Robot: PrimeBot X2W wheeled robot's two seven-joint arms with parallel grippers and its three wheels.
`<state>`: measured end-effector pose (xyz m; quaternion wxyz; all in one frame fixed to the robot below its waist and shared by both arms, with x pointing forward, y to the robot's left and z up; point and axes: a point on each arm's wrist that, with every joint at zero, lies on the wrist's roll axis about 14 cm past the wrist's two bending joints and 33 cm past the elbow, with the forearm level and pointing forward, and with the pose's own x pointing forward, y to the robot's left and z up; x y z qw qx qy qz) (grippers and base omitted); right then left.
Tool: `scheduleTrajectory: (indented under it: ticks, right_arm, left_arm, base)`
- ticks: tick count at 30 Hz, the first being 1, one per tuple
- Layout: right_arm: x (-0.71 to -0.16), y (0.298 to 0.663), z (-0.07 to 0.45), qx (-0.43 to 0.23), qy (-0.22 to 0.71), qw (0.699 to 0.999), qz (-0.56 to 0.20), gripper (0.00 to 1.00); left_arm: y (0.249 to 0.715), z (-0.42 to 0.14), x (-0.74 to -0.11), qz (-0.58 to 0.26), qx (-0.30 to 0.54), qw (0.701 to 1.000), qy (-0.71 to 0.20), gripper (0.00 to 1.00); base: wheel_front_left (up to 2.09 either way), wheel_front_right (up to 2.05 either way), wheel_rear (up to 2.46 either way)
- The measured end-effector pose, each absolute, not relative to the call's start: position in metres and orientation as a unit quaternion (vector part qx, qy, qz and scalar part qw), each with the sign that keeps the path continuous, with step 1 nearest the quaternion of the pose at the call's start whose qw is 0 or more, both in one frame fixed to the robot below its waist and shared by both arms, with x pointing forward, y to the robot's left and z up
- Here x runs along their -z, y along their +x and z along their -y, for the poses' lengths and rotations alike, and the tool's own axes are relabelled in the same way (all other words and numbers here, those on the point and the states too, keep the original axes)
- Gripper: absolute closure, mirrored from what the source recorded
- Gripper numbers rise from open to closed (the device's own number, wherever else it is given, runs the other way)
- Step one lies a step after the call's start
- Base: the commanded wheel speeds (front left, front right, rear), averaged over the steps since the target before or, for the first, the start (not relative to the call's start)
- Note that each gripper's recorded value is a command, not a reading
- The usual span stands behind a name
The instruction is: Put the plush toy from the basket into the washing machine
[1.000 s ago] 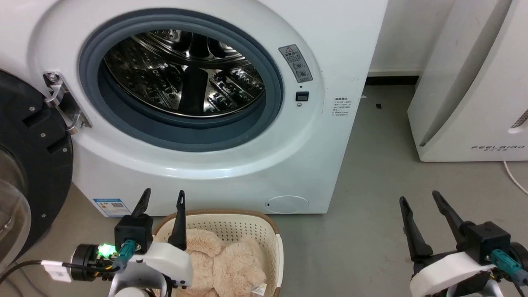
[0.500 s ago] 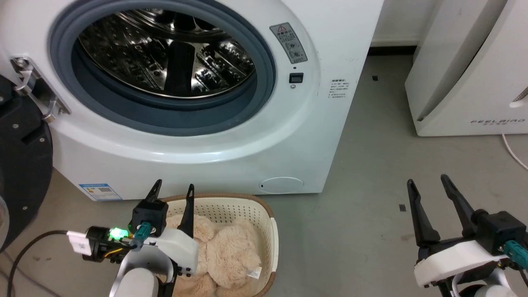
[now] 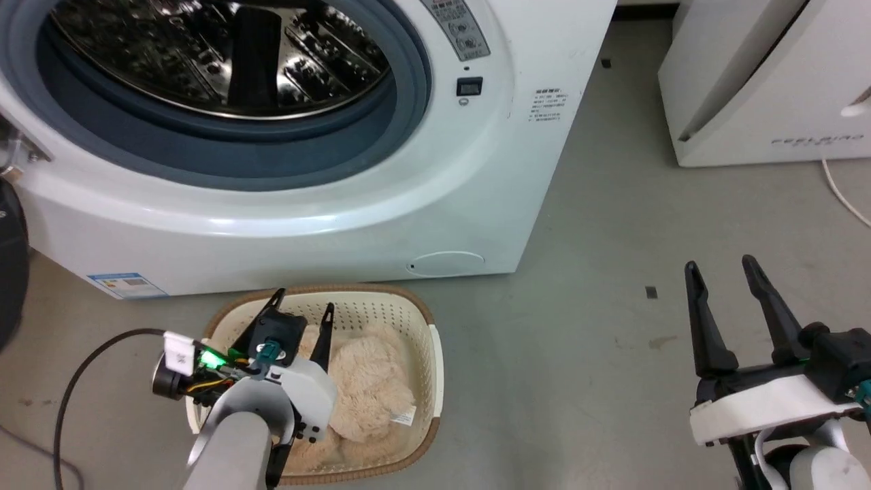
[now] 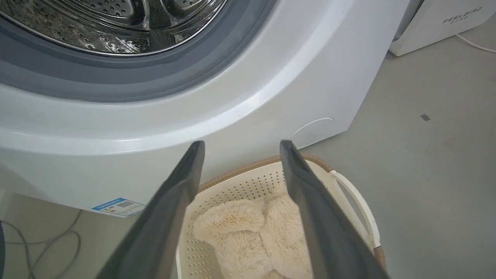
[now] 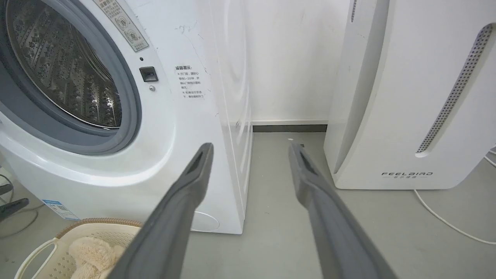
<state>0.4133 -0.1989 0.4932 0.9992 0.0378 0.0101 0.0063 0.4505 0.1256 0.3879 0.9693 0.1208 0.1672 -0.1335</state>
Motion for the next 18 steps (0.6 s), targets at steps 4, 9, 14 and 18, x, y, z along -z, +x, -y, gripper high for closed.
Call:
scheduleTrajectory:
  ticks: [4, 9, 14, 18]
  right_arm:
    - [-0.488, 0.419, 0.204, 0.001, 0.043, 0.999, -0.013, 0.00]
    - [-0.480, 0.426, 0.210, 0.010, 0.047, 0.999, -0.016, 0.00]
    - [-0.469, 0.432, 0.216, 0.021, 0.054, 0.998, -0.025, 0.00]
    - [-0.462, 0.438, 0.221, 0.028, 0.058, 0.998, -0.028, 0.00]
  left_arm:
    - [0.454, -0.120, -0.367, -0.193, 0.156, 0.958, 0.143, 0.00]
    - [0.456, -0.115, -0.338, -0.233, 0.188, 0.938, 0.175, 0.00]
    - [0.458, -0.114, -0.310, -0.270, 0.212, 0.917, 0.205, 0.00]
    - [0.457, -0.115, -0.286, -0.302, 0.233, 0.895, 0.231, 0.00]
  base:
    - [0.00, 0.00, 0.00]
    - [0.00, 0.00, 0.00]
    - [0.00, 0.00, 0.00]
    - [0.00, 0.00, 0.00]
